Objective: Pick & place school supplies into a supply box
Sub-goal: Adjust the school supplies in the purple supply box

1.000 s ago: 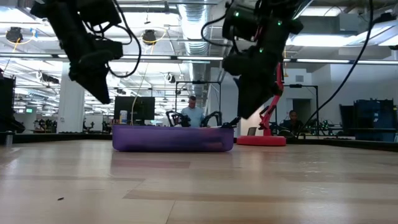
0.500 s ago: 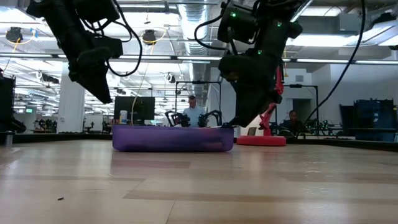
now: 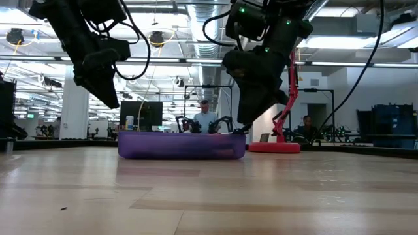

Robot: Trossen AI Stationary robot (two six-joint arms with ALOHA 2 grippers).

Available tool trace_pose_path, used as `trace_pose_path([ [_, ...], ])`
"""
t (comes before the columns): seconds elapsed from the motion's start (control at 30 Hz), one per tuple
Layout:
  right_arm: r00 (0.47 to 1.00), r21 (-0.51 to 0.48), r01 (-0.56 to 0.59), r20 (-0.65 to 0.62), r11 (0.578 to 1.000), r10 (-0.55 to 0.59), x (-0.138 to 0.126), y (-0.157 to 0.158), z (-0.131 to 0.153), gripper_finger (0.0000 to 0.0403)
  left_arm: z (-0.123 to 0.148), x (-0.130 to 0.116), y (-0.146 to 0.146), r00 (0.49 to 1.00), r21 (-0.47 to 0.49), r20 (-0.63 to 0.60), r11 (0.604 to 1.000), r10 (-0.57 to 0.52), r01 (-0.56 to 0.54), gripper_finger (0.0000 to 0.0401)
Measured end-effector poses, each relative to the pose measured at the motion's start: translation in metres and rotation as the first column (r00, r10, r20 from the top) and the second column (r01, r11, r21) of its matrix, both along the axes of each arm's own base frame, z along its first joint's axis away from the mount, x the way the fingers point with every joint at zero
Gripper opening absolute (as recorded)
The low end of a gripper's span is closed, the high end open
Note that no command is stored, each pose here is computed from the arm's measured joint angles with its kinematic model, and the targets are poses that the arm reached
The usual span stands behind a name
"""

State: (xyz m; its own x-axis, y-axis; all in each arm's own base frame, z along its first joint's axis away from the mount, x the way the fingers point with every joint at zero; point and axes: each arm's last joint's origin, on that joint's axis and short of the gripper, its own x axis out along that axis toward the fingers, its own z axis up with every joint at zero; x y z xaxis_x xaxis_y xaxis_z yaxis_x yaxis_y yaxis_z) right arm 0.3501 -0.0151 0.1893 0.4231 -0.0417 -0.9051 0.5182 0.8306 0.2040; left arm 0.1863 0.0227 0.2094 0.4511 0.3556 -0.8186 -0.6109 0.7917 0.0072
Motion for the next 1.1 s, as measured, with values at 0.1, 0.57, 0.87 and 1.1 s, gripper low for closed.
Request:
trace_pose_path([
  [0.1, 1.000, -0.005, 0.008, -0.027, 1.000, -0.008, -0.0024, -0.0001, -0.0011, 0.0091, -0.0001, 0.0000, -0.0001, 1.000, -0.005, 0.000, 1.000, -0.003, 0.003, 0.0100],
  [0.57, 1.000, -0.012, -0.010, -0.025, 1.000, 0.010, 0.0009, -0.0050, -0.0063, 0.0091, 0.0000, -0.0001, 0.0000, 1.000, 0.000, -0.001, 1.000, -0.001, 0.001, 0.0100],
  [0.87, 1.000, 0.008, -0.013, -0.007, 1.000, 0.013, 0.0022, -0.0075, -0.0053, 0.0091, 0.0001, -0.0001, 0.0004, 1.000, 0.011, -0.001, 1.000, 0.006, -0.006, 0.0099],
  [1.1, 1.000, 0.016, -0.004, -0.008, 1.000, 0.005, 0.0020, -0.0087, -0.0054, 0.0093, 0.0003, 0.0000, 0.0007, 1.000, 0.021, 0.000, 1.000, 0.012, -0.012, 0.0100],
])
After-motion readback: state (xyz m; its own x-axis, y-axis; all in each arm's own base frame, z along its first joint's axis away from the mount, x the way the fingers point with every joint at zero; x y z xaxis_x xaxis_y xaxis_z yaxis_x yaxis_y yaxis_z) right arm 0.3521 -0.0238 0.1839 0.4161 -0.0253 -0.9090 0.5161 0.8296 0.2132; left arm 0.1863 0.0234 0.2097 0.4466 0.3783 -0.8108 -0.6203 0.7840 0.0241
